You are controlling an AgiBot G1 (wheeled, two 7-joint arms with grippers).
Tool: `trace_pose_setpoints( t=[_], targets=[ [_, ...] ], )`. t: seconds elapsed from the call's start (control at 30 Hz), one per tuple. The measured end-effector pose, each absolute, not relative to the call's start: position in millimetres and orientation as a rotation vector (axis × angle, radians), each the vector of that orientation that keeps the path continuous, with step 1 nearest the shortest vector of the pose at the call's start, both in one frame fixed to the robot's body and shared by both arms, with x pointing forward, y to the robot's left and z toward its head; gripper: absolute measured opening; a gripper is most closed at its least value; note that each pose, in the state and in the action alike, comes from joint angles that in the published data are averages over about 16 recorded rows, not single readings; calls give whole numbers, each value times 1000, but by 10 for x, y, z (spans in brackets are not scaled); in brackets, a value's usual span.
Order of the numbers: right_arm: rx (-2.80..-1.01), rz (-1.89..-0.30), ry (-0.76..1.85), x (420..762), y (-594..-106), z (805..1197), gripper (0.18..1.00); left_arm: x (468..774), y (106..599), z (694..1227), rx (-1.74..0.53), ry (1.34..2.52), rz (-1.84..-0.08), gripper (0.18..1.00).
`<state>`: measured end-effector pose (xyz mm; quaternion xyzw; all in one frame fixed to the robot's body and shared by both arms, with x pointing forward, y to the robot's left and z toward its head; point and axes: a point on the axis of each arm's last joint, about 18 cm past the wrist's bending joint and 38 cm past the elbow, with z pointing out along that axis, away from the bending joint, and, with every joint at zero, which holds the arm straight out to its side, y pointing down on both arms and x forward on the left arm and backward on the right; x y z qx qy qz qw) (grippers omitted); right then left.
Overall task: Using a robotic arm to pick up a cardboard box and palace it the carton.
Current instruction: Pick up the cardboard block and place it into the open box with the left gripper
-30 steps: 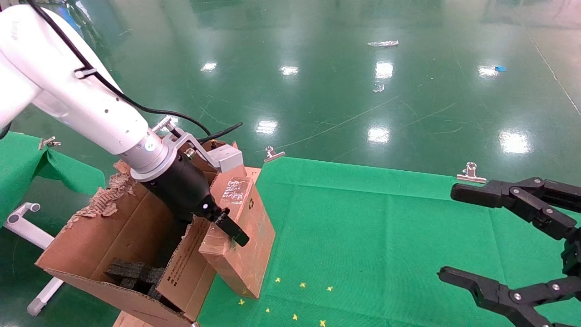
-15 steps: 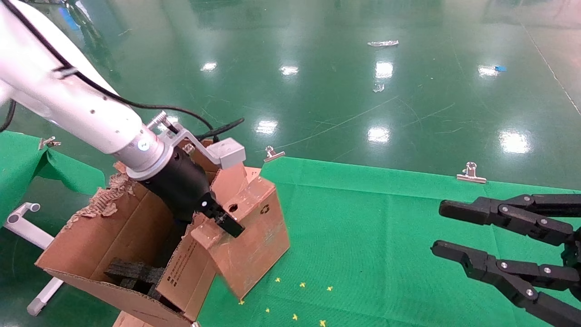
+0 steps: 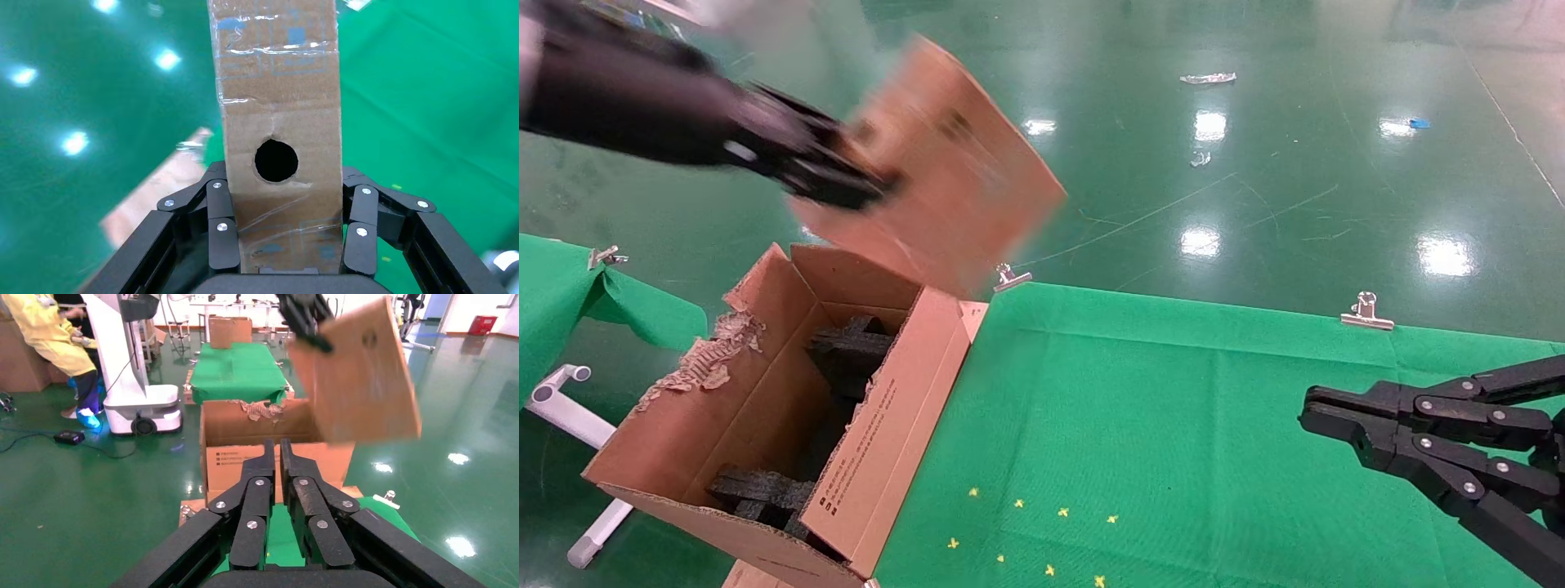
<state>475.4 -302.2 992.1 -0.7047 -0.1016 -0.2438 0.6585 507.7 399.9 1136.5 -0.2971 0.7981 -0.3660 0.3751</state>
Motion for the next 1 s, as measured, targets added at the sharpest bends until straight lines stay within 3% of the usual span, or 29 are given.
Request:
trace_pose_setpoints(
  t=[0.2, 0.47, 1.0],
  targets=[
    [-1596, -552, -230, 4754, -3022, 9921, 210, 4900, 4628, 11294, -909, 1946, -939, 346],
    [-1596, -552, -230, 4754, -3022, 9921, 192, 4964, 5255, 10777, -1180, 1894, -905, 341],
    [-1596, -552, -230, 4754, -3022, 9921, 200, 5336, 5754, 9856, -1475, 1810, -820, 336]
  ],
)
